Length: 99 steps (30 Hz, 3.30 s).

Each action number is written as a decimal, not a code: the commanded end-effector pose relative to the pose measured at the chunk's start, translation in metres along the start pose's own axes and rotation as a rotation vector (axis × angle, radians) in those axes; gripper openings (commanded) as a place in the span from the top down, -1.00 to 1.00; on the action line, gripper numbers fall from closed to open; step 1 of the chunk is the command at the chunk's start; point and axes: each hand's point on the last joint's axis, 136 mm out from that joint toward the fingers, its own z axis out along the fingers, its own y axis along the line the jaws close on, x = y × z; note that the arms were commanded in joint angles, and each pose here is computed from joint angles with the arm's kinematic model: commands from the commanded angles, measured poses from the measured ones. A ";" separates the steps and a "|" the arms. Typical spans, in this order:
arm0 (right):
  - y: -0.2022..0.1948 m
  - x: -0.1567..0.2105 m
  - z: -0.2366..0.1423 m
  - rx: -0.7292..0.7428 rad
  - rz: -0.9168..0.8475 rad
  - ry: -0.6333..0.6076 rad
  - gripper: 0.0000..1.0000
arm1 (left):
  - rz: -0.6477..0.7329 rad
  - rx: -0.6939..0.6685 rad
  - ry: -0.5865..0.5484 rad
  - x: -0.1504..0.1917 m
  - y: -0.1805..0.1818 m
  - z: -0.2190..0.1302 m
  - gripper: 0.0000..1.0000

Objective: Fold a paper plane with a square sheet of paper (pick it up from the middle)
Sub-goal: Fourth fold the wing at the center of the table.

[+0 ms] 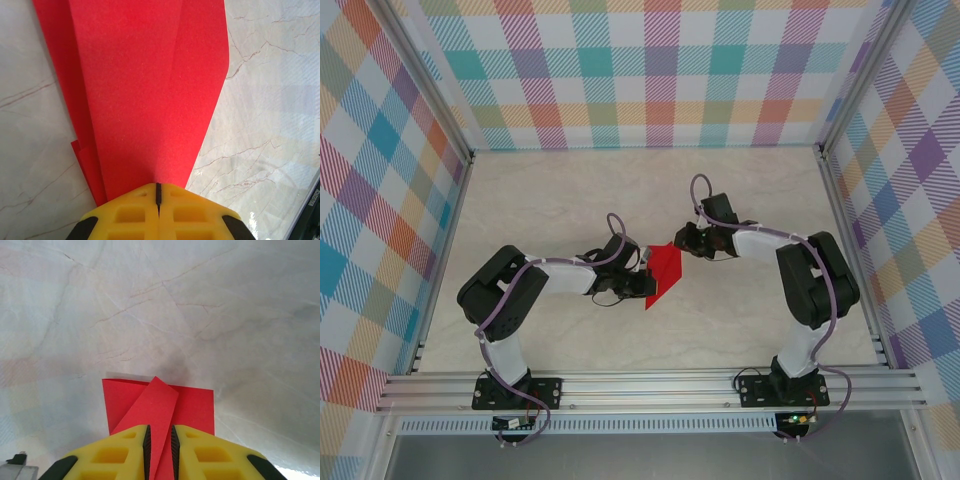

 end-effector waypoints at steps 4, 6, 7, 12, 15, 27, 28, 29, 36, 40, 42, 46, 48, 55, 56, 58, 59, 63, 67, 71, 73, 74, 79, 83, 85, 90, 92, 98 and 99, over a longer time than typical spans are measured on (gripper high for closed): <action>0.039 0.009 -0.001 -0.189 -0.073 0.099 0.67 | -0.113 -0.278 0.218 0.073 0.081 0.007 1.00; 0.037 0.012 0.009 -0.202 -0.064 0.129 0.68 | -0.110 -0.278 0.219 0.073 0.081 0.007 1.00; 0.034 0.013 0.014 -0.200 -0.057 0.140 0.69 | -0.110 -0.281 0.220 0.073 0.081 0.006 1.00; 0.018 0.009 0.035 -0.146 -0.047 0.152 0.69 | -0.112 -0.284 0.221 0.073 0.081 0.006 1.00; -0.004 0.004 0.046 -0.064 -0.031 0.134 0.71 | -0.110 -0.281 0.220 0.073 0.080 0.005 1.00; -0.030 -0.031 0.034 0.087 -0.018 0.019 0.67 | -0.112 -0.290 0.227 0.075 0.083 0.004 1.00; -0.027 -0.034 0.031 0.072 -0.015 0.016 0.67 | -0.109 -0.287 0.227 0.075 0.082 0.004 1.00; -0.023 -0.035 0.027 0.050 -0.014 0.015 0.66 | -0.109 -0.287 0.227 0.075 0.082 0.004 1.00; 0.023 -0.035 -0.017 -0.086 -0.052 -0.018 0.57 | -0.108 -0.281 0.226 0.074 0.079 0.003 1.00; 0.046 -0.012 -0.026 -0.212 -0.064 0.035 0.59 | -0.105 -0.272 0.221 0.071 0.077 0.005 1.00; 0.050 0.006 -0.020 -0.220 -0.059 0.094 0.70 | -0.106 -0.267 0.218 0.069 0.075 0.005 1.00; 0.048 0.036 -0.003 -0.219 -0.021 0.172 0.84 | -0.102 -0.265 0.207 0.067 0.073 0.003 1.00; 0.044 0.050 0.006 -0.200 -0.012 0.204 0.86 | -0.100 -0.265 0.205 0.067 0.073 0.002 1.00; 0.031 0.085 0.034 -0.153 0.011 0.277 0.89 | -0.104 -0.263 0.209 0.068 0.074 0.003 1.00; 0.026 0.087 0.037 -0.135 0.019 0.278 0.89 | -0.102 -0.261 0.209 0.068 0.073 0.003 1.00; 0.014 0.091 0.043 -0.098 0.031 0.283 0.89 | -0.099 -0.257 0.206 0.067 0.072 0.002 1.00; 0.008 0.092 0.045 -0.073 0.034 0.280 0.89 | -0.099 -0.253 0.204 0.067 0.071 0.002 1.00; -0.023 0.100 0.053 0.044 0.052 0.284 0.90 | -0.095 -0.209 0.192 0.063 0.060 0.001 1.00; -0.036 0.110 0.053 0.073 0.059 0.295 0.90 | -0.096 -0.147 0.134 0.047 0.038 -0.009 0.99; -0.035 0.111 0.052 0.062 0.058 0.297 0.90 | -0.099 -0.068 0.043 0.023 0.011 -0.027 0.95; -0.033 0.111 0.052 0.054 0.061 0.297 0.90 | -0.113 0.000 -0.002 0.011 -0.005 -0.032 0.95; -0.033 0.111 0.052 0.052 0.063 0.296 0.90 | -0.119 0.020 -0.018 0.007 -0.010 -0.034 0.94; -0.031 0.111 0.053 0.044 0.073 0.298 0.90 | -0.158 0.086 -0.045 -0.006 -0.023 -0.029 0.94; -0.032 0.111 0.053 0.047 0.073 0.298 0.89 | -0.188 0.096 -0.019 -0.003 -0.017 -0.015 0.91; -0.032 0.111 0.053 0.049 0.075 0.300 0.89 | -0.206 0.104 0.009 0.003 -0.014 -0.009 0.91; -0.034 0.112 0.052 0.059 0.076 0.299 0.89 | -0.264 -0.002 0.076 0.030 0.016 -0.003 0.93; -0.034 0.112 0.052 0.061 0.075 0.299 0.89 | -0.283 -0.014 0.096 0.043 0.024 -0.004 0.94; -0.034 0.111 0.050 0.066 0.071 0.298 0.88 | -0.281 -0.034 0.143 0.069 0.035 -0.013 0.92; -0.033 0.111 0.050 0.065 0.069 0.297 0.88 | -0.280 -0.031 0.155 0.072 0.035 -0.014 0.91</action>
